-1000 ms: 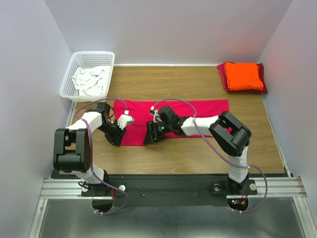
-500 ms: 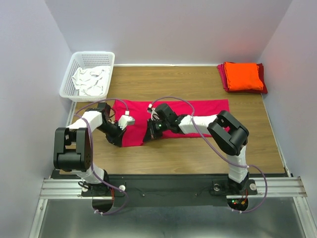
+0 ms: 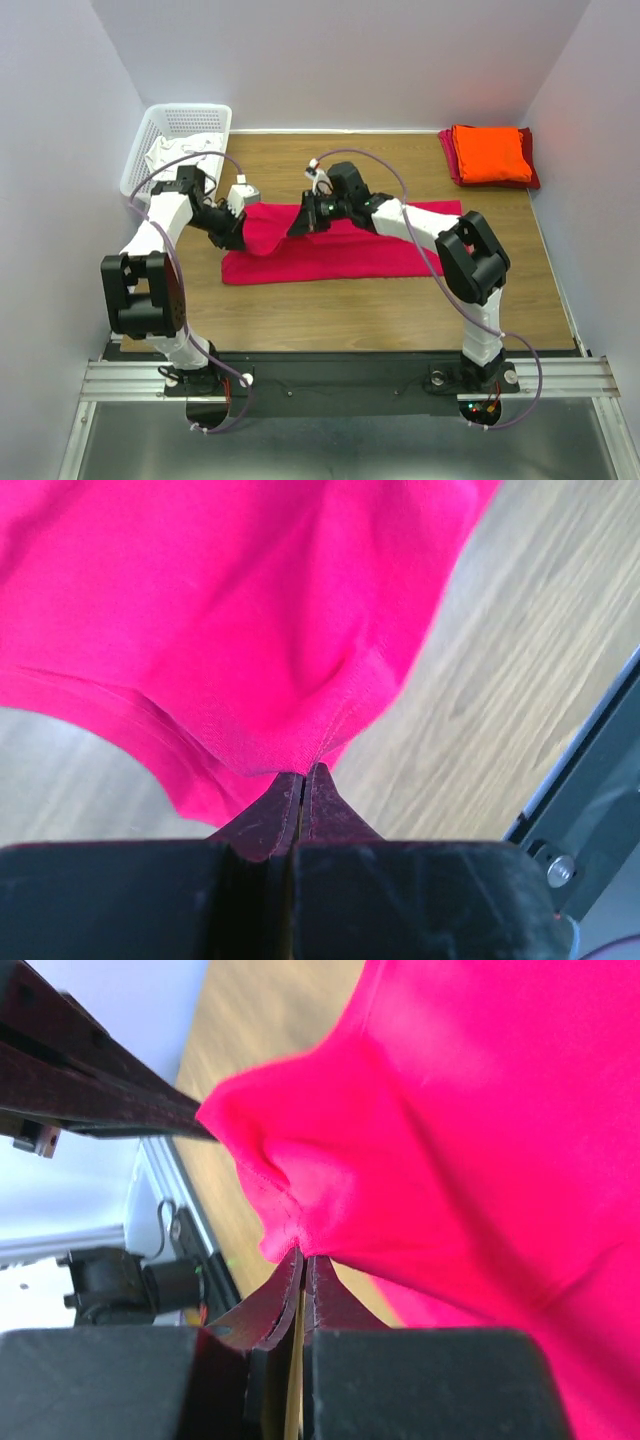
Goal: Fold and stack the t-shirts
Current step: Fold the tshirt
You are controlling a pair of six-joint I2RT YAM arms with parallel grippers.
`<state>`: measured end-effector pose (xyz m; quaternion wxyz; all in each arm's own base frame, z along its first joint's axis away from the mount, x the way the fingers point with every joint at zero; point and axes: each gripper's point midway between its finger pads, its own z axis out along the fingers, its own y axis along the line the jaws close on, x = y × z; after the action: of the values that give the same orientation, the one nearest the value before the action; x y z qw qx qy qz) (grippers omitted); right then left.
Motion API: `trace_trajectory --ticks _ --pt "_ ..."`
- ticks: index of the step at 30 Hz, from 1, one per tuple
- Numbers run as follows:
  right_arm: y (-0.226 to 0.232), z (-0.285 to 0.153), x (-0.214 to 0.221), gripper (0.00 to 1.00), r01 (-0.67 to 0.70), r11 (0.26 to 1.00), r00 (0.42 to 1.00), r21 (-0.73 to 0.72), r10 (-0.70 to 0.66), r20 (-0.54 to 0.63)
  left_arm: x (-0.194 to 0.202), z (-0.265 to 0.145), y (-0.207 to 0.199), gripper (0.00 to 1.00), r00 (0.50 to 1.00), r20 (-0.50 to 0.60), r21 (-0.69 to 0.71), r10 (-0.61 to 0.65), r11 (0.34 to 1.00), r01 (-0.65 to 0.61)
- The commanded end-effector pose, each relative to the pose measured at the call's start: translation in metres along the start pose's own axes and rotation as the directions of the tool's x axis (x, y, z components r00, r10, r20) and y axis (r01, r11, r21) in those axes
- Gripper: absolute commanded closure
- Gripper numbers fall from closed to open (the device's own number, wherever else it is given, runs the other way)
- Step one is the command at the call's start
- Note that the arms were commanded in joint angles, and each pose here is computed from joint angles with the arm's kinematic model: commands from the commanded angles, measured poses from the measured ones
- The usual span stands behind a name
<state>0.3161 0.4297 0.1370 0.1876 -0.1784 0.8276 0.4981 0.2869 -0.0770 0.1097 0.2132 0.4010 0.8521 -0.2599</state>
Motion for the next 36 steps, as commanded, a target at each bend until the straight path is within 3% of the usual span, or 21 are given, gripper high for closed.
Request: trace_trajectory --ticks 1,7,14,24,36 --pt "0.001 -0.004 -0.036 0.99 0.086 0.995 0.995 -0.045 -0.084 0.048 -0.037 -0.004 0.014 1.00 0.995 0.097 0.013 -0.026 1.000 0.025" --pt "-0.022 0.006 -0.045 0.99 0.077 0.996 0.996 -0.049 -0.075 0.038 -0.067 0.002 0.055 1.00 0.988 0.150 -0.035 -0.042 0.998 0.048" --pt "-0.043 0.012 -0.040 0.99 0.043 0.998 0.999 -0.043 -0.042 0.014 -0.062 0.015 0.070 1.00 0.988 0.135 -0.036 -0.081 0.996 0.086" --pt "-0.045 -0.002 -0.040 0.99 -0.009 0.997 1.000 -0.079 0.008 -0.005 -0.029 0.017 0.037 1.00 0.979 0.072 0.013 -0.189 0.982 0.189" --pt "-0.061 -0.007 0.011 1.00 -0.150 0.986 0.979 -0.074 0.138 -0.148 0.022 0.034 0.003 1.00 0.952 -0.037 0.065 -0.303 0.950 0.305"
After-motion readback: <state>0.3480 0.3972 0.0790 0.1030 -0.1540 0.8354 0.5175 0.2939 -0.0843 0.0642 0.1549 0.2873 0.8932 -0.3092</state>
